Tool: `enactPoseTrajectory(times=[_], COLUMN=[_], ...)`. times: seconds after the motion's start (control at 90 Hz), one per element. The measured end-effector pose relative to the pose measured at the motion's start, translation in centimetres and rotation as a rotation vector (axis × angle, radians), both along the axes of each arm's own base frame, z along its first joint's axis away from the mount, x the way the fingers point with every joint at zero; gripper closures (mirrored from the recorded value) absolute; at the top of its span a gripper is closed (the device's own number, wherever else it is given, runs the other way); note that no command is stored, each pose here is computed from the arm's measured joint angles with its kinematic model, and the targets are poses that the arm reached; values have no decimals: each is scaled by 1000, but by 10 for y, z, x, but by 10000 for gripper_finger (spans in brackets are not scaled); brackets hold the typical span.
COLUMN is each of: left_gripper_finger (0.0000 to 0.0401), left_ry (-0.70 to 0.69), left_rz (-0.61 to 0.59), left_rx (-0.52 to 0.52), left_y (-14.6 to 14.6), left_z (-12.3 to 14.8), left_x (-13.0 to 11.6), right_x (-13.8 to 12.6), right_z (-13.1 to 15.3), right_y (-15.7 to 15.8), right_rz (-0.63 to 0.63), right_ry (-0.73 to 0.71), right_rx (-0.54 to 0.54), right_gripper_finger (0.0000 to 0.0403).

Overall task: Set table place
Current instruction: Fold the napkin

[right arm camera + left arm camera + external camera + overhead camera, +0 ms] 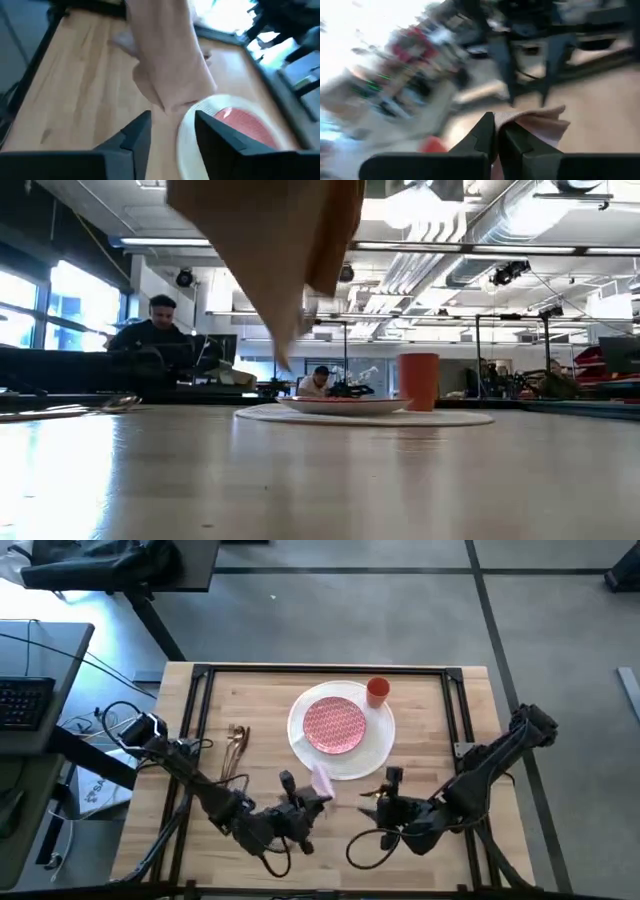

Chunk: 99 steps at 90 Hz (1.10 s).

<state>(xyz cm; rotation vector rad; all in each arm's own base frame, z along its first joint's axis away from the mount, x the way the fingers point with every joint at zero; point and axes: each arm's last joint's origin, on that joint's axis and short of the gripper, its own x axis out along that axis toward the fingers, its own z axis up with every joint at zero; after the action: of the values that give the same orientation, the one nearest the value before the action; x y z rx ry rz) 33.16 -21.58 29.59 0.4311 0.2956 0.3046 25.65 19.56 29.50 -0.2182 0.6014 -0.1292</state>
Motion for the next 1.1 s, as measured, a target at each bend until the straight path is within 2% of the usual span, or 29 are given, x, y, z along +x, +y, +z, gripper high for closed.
enactPoseTrajectory(times=[0.2,0.356,0.478,0.567,0.656,0.744,0.856,1.1], left_gripper_finger=[401,401,401,401,401,401,401,401], left_ry=[238,330,327,320,307,300,298,289], left_rz=[-16,-8,12,18,16,1,-6,-19], left_rx=[-276,-422,-496,-525,-531,-527,-532,-523], left_y=[3,6,11,14,15,14,13,12], left_z=[-72,-110,-119,-118,-117,-116,-115,-114], left_x=[20,35,42,45,47,47,48,48], right_x=[-8,-8,-3,6,15,23,28,36], right_z=[-52,-70,-85,-95,-106,-110,-109,-111], right_y=[7,11,18,27,33,35,34,25], right_rz=[11,108,210,214,143,10,-107,-88], right_ry=[-57,-150,-162,-144,-122,-139,-143,-68], right_rx=[147,286,219,201,191,172,221,313], right_gripper_finger=[258,258,258,258,258,258,259,288])
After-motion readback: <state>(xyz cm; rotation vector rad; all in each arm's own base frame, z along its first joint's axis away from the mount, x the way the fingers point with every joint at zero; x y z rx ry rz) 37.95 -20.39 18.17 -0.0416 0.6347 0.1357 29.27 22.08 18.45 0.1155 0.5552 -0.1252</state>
